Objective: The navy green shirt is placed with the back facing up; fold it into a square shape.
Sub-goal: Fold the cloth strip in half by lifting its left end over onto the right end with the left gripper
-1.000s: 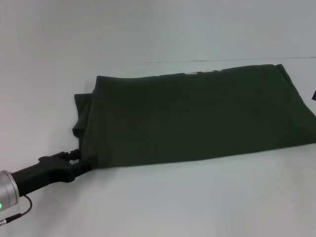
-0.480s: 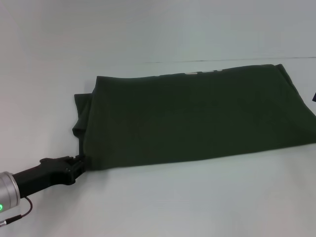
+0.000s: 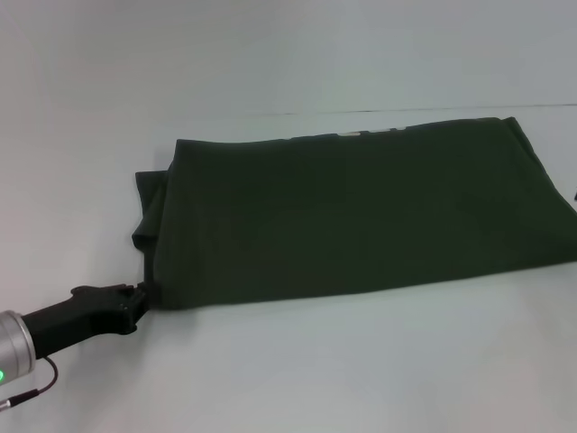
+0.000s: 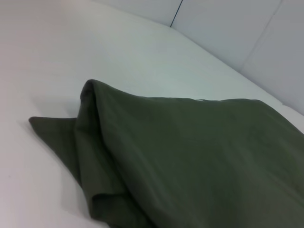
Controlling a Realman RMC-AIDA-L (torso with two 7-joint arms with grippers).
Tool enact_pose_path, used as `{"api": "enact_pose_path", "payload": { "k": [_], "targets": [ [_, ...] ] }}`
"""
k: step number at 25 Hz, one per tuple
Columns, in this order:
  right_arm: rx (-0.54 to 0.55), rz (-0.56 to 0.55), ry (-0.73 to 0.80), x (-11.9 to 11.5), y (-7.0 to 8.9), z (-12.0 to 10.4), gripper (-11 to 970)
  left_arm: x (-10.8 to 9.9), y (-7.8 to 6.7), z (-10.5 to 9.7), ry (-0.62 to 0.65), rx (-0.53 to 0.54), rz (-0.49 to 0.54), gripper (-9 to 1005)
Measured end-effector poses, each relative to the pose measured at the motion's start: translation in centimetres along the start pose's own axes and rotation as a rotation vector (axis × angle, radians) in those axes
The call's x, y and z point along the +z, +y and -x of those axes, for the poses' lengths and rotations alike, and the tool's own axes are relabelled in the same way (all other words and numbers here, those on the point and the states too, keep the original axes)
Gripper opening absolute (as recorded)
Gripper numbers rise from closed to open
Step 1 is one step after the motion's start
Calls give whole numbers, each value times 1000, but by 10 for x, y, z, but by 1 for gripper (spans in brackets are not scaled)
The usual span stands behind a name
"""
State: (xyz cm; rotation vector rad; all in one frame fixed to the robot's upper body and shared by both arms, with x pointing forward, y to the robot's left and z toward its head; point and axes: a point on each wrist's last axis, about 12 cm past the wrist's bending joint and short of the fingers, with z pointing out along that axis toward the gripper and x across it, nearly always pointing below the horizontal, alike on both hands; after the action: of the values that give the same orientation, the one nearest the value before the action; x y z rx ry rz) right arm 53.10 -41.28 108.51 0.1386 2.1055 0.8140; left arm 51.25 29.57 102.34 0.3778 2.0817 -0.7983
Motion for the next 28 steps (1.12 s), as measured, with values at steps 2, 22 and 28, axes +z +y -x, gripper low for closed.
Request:
{"api": "enact_pose_path", "payload": {
  "k": [2,22,28],
  "targets": [
    [5,-28,13,0,-3,-1,800,0,0,1,-3,2,0,3],
    [42,-185,62,1,-19,3,795,0,2,14,-26,24,7,2],
    [28,-203,76,12,-17,3,794,0,3,19,-32,25,12,3]
  ]
}}
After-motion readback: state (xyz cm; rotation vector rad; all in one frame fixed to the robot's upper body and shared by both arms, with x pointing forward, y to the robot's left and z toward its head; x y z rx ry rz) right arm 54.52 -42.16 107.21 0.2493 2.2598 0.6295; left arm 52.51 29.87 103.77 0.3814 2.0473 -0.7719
